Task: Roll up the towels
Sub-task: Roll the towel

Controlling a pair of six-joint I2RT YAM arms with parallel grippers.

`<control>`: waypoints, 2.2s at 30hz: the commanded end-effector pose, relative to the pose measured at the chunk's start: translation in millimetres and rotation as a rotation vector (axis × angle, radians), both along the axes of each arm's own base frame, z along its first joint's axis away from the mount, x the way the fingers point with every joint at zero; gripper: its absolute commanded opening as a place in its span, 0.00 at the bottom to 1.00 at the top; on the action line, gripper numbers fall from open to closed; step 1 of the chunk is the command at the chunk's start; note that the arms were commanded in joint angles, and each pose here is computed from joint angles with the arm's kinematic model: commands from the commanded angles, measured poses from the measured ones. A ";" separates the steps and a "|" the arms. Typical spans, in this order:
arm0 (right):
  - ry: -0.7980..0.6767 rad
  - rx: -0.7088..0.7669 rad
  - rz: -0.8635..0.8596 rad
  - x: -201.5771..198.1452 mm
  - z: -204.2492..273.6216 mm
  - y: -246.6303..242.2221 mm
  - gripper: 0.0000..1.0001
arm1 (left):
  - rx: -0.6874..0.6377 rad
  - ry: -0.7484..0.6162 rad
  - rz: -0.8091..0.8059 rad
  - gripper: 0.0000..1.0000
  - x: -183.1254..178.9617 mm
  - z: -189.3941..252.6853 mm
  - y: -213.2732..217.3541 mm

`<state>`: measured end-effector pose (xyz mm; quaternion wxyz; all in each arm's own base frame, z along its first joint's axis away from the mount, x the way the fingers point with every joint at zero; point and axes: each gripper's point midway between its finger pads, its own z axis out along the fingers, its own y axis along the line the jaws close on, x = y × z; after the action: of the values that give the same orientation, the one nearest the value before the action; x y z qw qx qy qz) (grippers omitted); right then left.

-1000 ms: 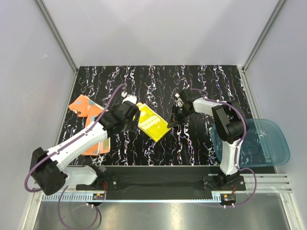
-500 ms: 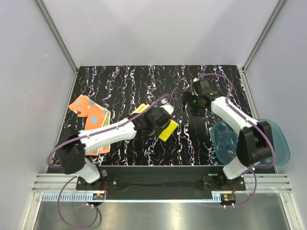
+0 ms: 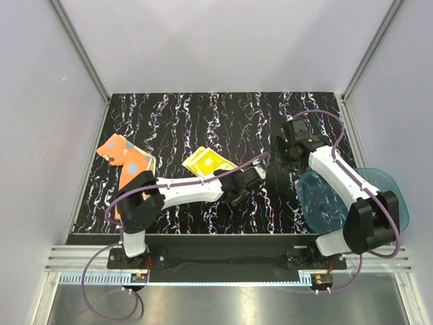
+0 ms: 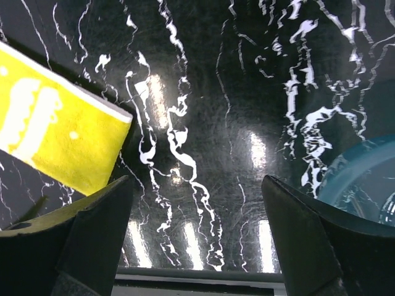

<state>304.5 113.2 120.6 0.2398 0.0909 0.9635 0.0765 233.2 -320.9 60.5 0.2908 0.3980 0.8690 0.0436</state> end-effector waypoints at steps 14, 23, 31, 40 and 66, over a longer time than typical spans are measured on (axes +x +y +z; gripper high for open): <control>-0.065 -0.022 -0.060 2.8 22.1 -17.6 0.92 | -0.053 0.029 -0.034 0.53 -6.3 -33.5 -31.0; -0.060 -0.029 -0.059 1.7 22.5 -20.9 0.92 | -0.039 0.044 0.008 0.49 4.9 -51.8 -10.5; -0.052 -0.008 -0.052 4.5 24.2 -19.8 0.92 | -0.079 0.087 0.048 0.31 2.5 -66.6 9.8; 0.010 0.221 0.049 1.0 11.5 25.6 0.92 | -0.192 0.125 0.060 0.00 -4.3 -57.8 3.4; 0.370 0.646 0.109 -7.9 -91.1 117.1 0.77 | -0.571 0.245 0.062 0.00 -4.3 6.8 -15.4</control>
<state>290.1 220.3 32.6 0.0125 0.1275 0.9248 0.3583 226.4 -323.0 45.2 0.2620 0.2827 0.9016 -0.1963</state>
